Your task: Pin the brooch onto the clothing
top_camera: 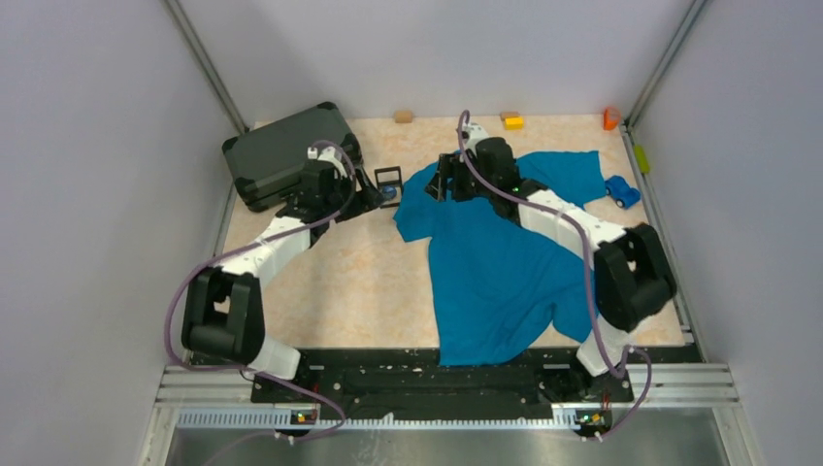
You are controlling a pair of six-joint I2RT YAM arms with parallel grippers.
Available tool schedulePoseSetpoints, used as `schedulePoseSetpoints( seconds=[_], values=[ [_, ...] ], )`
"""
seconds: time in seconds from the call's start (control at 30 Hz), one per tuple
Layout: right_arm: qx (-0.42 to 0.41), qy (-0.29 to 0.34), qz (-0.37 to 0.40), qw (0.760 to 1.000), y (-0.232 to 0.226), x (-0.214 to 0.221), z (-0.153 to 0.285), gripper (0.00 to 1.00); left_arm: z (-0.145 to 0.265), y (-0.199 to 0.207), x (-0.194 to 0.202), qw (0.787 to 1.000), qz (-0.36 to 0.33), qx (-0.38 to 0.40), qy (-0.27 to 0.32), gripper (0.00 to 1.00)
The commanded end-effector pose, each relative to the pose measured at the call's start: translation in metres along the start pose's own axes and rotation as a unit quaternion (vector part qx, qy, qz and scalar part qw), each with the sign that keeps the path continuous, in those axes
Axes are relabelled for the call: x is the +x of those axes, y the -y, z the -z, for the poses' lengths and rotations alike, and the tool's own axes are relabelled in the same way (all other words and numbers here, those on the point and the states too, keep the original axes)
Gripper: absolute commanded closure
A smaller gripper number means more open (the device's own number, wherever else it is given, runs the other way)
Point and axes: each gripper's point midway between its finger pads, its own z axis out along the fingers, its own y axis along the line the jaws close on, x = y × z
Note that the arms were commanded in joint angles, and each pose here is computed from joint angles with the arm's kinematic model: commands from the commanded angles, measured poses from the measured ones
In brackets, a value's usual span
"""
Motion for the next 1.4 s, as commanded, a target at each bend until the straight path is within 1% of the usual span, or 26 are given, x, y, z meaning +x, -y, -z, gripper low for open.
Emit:
schedulePoseSetpoints(
  seconds=[0.0, 0.07, 0.17, 0.27, 0.33, 0.57, 0.67, 1.03, 1.2, 1.37],
  values=[
    [-0.072, -0.009, 0.009, 0.997, -0.013, -0.012, -0.044, 0.34, -0.025, -0.001, -0.035, 0.998, 0.037, 0.043, 0.034, 0.24],
    [-0.087, -0.02, 0.005, 0.996, -0.012, -0.01, -0.063, 0.35, -0.036, -0.013, -0.033, 0.997, 0.047, 0.055, 0.018, 0.32],
    [-0.109, -0.046, 0.001, 0.993, -0.013, -0.002, -0.091, 0.4, -0.057, -0.03, -0.026, 0.997, 0.053, 0.049, -0.002, 0.4],
    [-0.119, -0.068, -0.008, 0.991, -0.01, 0.008, -0.117, 0.47, -0.07, -0.035, -0.026, 0.997, 0.054, 0.055, -0.007, 0.45],
    [-0.128, -0.074, -0.015, 0.989, -0.009, 0.012, -0.13, 0.5, -0.076, -0.037, -0.025, 0.997, 0.053, 0.062, -0.006, 0.47],
    [-0.144, -0.072, -0.035, 0.986, -0.008, 0.013, -0.161, 0.52, -0.1, -0.045, -0.026, 0.997, 0.045, 0.063, -0.008, 0.57],
    [-0.145, -0.071, -0.04, 0.986, -0.007, 0.015, -0.171, 0.53, -0.108, -0.045, -0.028, 0.996, 0.045, 0.071, -0.008, 0.59],
    [-0.148, -0.069, -0.053, 0.985, -0.005, 0.024, -0.194, 0.58, -0.127, -0.049, -0.032, 0.996, 0.043, 0.072, -0.007, 0.62],
    [-0.13, -0.076, -0.057, 0.987, 0.003, 0.033, -0.204, 0.6, -0.132, -0.052, -0.03, 0.997, 0.043, 0.068, -0.013, 0.65],
    [-0.122, -0.072, -0.058, 0.988, 0.006, 0.031, -0.208, 0.61, -0.137, -0.055, -0.027, 0.997, 0.042, 0.063, -0.019, 0.65]
  ],
)
